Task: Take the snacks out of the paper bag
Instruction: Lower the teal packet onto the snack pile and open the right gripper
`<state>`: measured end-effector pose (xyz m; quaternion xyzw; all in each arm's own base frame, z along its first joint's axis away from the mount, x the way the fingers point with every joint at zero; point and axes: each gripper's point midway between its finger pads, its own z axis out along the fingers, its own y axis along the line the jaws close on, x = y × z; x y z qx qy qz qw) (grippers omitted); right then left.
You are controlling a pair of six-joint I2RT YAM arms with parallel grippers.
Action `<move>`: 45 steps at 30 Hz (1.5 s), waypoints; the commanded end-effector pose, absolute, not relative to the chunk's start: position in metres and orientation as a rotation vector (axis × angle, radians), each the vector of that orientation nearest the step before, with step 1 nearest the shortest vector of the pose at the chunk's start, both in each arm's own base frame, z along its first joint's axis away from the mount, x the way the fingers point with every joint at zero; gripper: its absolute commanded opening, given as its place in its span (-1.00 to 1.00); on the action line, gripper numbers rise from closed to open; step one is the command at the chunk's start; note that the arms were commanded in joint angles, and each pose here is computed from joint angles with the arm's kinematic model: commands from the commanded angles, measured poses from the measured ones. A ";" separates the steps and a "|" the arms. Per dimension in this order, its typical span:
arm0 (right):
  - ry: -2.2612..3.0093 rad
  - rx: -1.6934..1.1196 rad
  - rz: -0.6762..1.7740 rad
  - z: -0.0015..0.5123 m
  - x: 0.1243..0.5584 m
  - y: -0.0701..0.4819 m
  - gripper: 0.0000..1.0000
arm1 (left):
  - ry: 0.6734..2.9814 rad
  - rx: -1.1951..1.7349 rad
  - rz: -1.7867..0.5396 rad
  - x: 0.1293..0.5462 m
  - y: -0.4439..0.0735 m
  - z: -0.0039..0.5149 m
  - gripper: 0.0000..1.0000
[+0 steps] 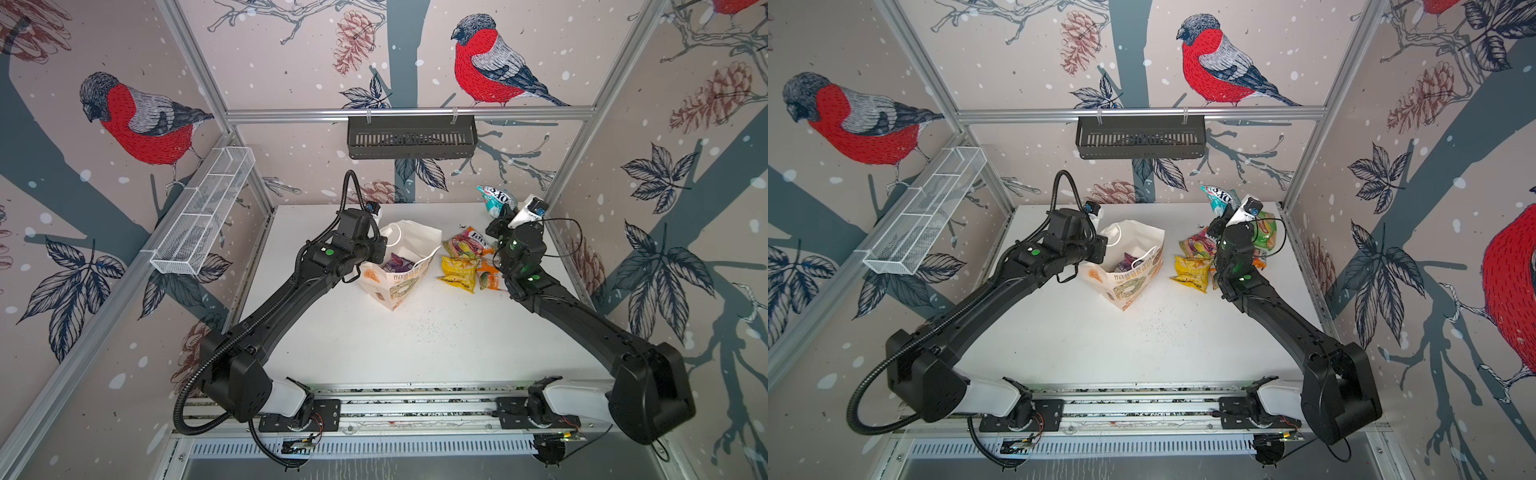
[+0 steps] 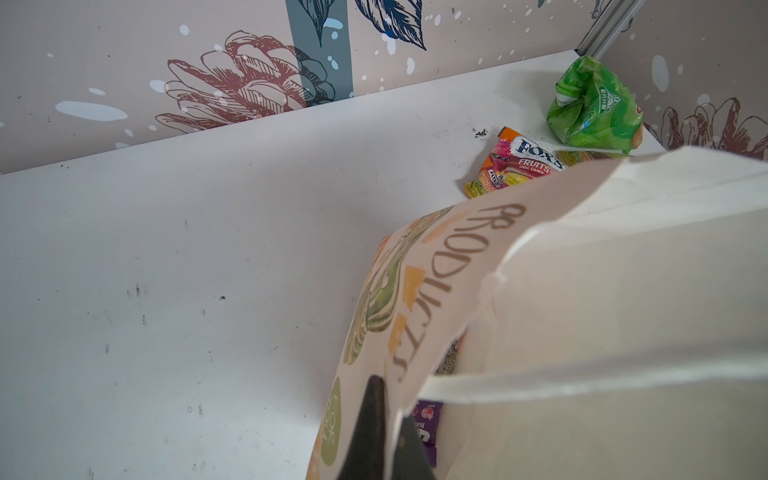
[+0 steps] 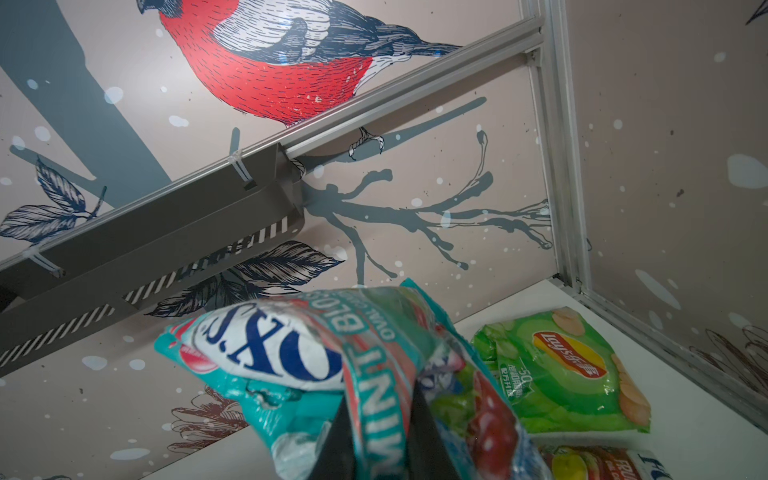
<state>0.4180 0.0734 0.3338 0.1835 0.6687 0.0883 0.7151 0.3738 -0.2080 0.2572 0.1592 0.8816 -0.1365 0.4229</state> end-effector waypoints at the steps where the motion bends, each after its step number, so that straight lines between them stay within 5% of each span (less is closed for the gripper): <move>1: 1.495 0.437 0.216 0.325 0.420 0.065 -1.00 | 2.198 0.412 -0.324 0.373 -0.205 0.258 -1.00; 19: 1.856 0.480 0.160 0.180 0.458 0.061 -1.00 | 2.171 0.397 -0.284 0.373 -0.197 0.263 -1.00; 45: 2.103 0.481 0.213 0.105 0.473 0.084 -0.80 | 2.166 0.396 -0.283 0.372 -0.196 0.261 -1.00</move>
